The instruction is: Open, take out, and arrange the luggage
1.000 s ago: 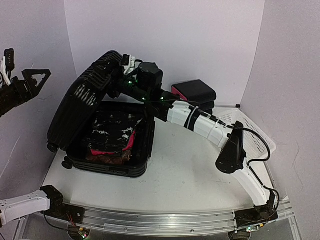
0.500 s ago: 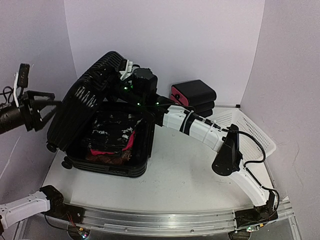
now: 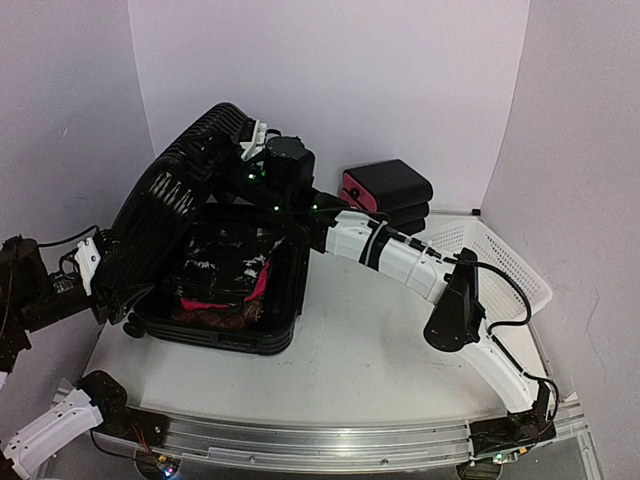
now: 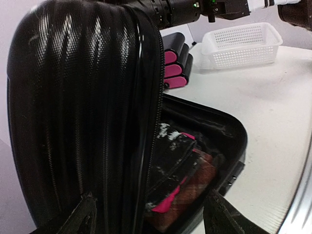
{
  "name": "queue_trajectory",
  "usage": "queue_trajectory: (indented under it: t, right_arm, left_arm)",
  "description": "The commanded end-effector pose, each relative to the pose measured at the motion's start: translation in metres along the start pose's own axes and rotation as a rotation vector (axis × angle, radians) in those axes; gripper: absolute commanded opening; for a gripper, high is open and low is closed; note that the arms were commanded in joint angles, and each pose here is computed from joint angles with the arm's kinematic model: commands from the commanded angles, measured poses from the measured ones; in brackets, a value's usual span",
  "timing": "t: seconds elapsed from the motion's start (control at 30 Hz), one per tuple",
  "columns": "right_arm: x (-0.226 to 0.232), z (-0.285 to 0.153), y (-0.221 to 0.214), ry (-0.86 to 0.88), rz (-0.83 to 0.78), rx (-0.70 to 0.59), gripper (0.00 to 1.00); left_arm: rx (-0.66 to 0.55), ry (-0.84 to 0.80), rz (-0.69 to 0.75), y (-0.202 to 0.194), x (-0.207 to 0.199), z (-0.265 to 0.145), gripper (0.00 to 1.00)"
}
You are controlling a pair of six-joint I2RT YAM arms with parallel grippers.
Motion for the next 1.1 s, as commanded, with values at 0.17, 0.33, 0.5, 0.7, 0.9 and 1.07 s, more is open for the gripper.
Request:
queue_trajectory:
  t: [0.17,0.33,0.5,0.7,0.9,1.07]
  right_arm:
    - [0.024,-0.007,0.023,-0.021,-0.015,-0.085,0.98]
    - [0.017,-0.006,0.021,-0.037,0.004,-0.092,0.98]
    - [0.017,-0.006,0.021,-0.041,0.007,-0.099,0.98]
    - [0.020,-0.006,0.021,-0.041,0.009,-0.100,0.98]
    - [0.020,-0.006,0.019,-0.044,0.012,-0.097,0.98]
    - [0.026,-0.006,0.014,-0.035,0.009,-0.081,0.98]
  left_arm:
    - [-0.273,0.289,0.253,0.021,0.021,-0.002,0.71]
    - [-0.328,0.279,0.297,0.024,0.021,0.008,0.80]
    - [-0.365,0.089,0.308,0.030,0.006,0.014,0.91]
    - [-0.305,0.214,0.276,0.031,0.024,0.028,0.99]
    - [-0.254,0.366,0.145,0.060,0.053,0.032,1.00]
    - [-0.171,0.494,-0.017,0.065,0.076,0.048,0.99]
Point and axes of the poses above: each gripper's point midway between its finger pads, its own z axis out along the fingers, its own x axis along the line the jaws close on, y = z × x, the point moved 8 cm from there along -z, back along the fingers, and after that the axes turned 9 degrees about -z, right-handed, at the moved point
